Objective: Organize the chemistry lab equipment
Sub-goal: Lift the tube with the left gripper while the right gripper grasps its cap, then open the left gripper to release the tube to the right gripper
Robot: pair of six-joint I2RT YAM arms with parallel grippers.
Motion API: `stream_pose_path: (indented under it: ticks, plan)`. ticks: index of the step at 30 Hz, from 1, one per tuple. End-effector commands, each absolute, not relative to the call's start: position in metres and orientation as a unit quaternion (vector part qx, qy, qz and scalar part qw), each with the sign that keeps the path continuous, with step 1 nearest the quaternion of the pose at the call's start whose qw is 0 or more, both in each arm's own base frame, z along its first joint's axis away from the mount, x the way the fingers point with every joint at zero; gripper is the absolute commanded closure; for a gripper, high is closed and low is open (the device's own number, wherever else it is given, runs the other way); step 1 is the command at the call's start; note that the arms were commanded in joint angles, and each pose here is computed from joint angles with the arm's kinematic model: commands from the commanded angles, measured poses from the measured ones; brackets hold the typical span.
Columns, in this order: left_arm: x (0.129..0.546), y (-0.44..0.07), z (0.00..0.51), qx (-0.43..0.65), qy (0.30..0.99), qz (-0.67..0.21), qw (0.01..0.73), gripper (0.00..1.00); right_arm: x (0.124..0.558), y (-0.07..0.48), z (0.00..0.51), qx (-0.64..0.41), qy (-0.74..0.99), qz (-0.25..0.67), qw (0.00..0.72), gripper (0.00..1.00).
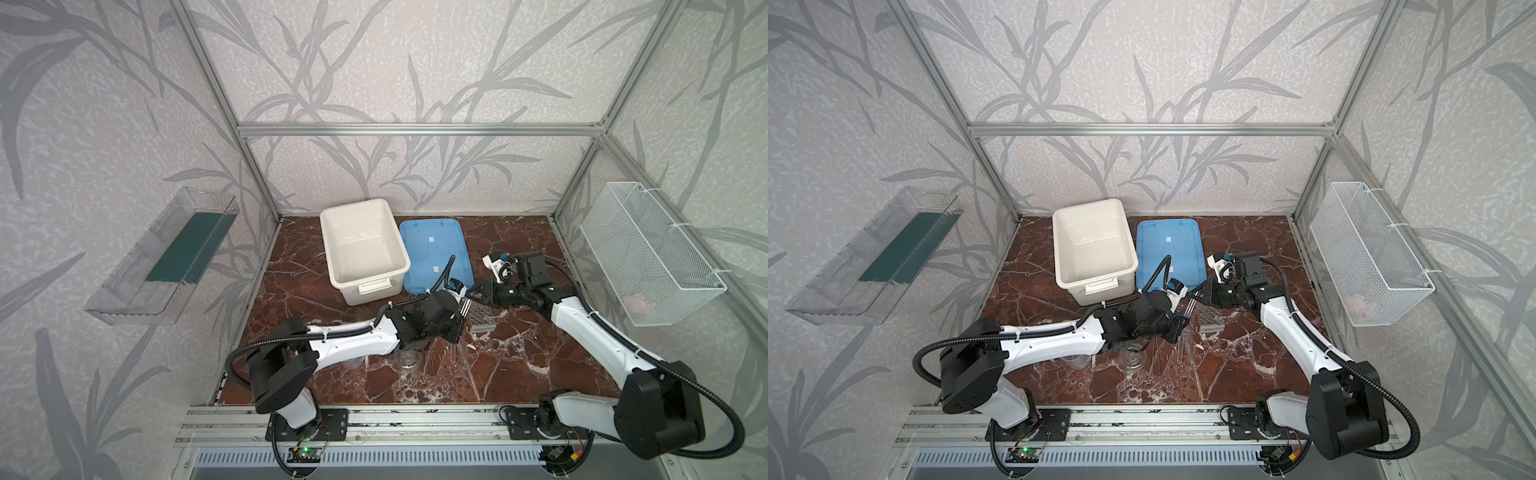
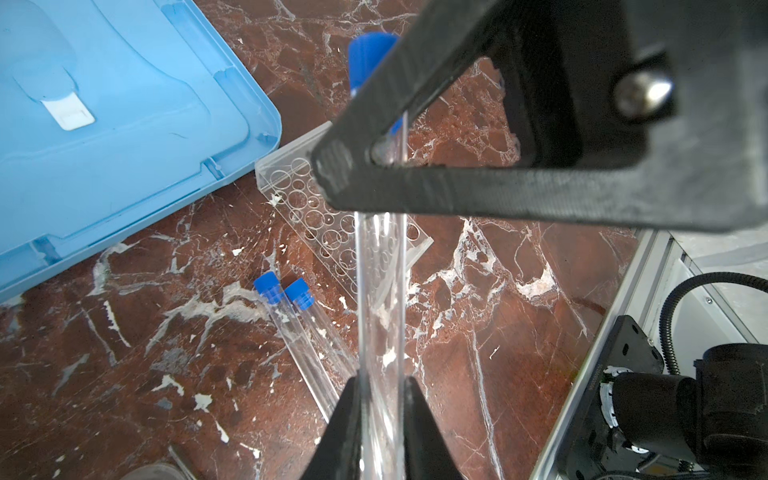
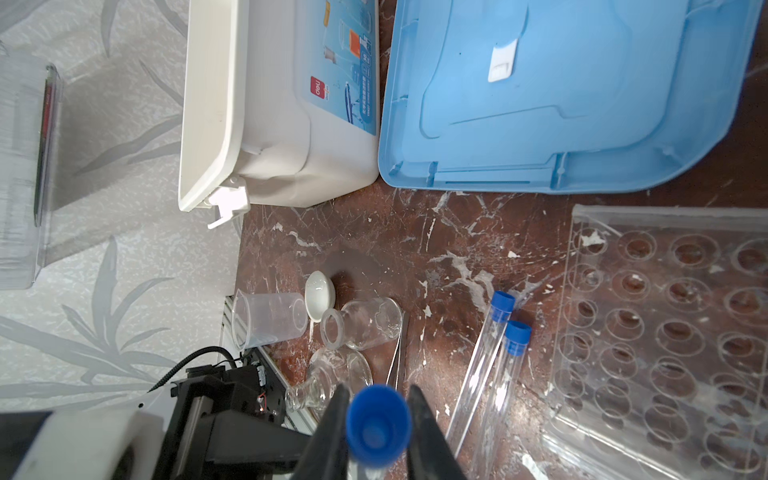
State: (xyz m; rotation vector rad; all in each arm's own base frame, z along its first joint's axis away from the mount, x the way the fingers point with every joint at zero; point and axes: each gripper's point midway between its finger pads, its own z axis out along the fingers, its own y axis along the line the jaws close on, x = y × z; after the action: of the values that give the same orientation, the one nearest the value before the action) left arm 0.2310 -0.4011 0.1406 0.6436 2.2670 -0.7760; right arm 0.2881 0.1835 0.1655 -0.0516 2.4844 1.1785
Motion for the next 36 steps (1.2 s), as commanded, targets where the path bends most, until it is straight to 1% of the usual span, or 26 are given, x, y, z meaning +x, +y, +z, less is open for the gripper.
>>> stream_pose_path:
  ticks: [1,5,6,8,10,13,15,16,18,20,25,31,36]
  plan:
    - [0.228,-0.406,0.151,0.249,0.856,-0.311,0.330,0.80,0.286,0.185,0.167,-0.027,0.882,0.424,0.203,0.78]
    - [0.228,-0.407,0.152,0.249,0.854,-0.313,0.331,0.78,0.286,0.185,0.167,-0.026,0.882,0.424,0.203,0.80]
    - [0.228,-0.408,0.152,0.251,0.854,-0.314,0.330,0.75,0.286,0.185,0.168,-0.026,0.882,0.422,0.206,0.81]
    - [0.228,-0.409,0.153,0.251,0.853,-0.315,0.331,0.67,0.287,0.182,0.167,-0.026,0.885,0.413,0.211,0.81]
    - [0.230,-0.410,0.155,0.245,0.852,-0.320,0.336,0.52,0.289,0.178,0.168,-0.026,0.889,0.400,0.223,0.81]
    - [0.232,-0.411,0.165,0.232,0.849,-0.330,0.341,0.19,0.296,0.167,0.172,-0.031,0.894,0.364,0.260,0.81]
    - [0.237,-0.409,0.173,0.210,0.854,-0.327,0.347,0.04,0.302,0.157,0.178,-0.035,0.897,0.330,0.292,0.81]
    - [0.242,-0.404,0.175,0.191,0.862,-0.315,0.347,0.01,0.305,0.152,0.182,-0.038,0.896,0.313,0.312,0.81]
    - [0.250,-0.395,0.175,0.152,0.880,-0.290,0.346,0.01,0.312,0.141,0.192,-0.044,0.894,0.277,0.351,0.81]
    - [0.253,-0.392,0.174,0.120,0.891,-0.284,0.332,0.01,0.320,0.129,0.202,-0.047,0.886,0.242,0.393,0.81]
    - [0.252,-0.408,0.175,0.116,0.893,-0.305,0.310,0.01,0.338,0.109,0.224,-0.057,0.853,0.177,0.488,0.81]
    - [0.259,-0.412,0.155,0.119,0.908,-0.278,0.291,0.01,0.356,0.099,0.229,-0.061,0.824,0.125,0.550,0.82]
    - [0.263,-0.415,0.142,0.116,0.913,-0.280,0.273,0.01,0.368,0.102,0.224,-0.077,0.804,0.085,0.584,0.83]
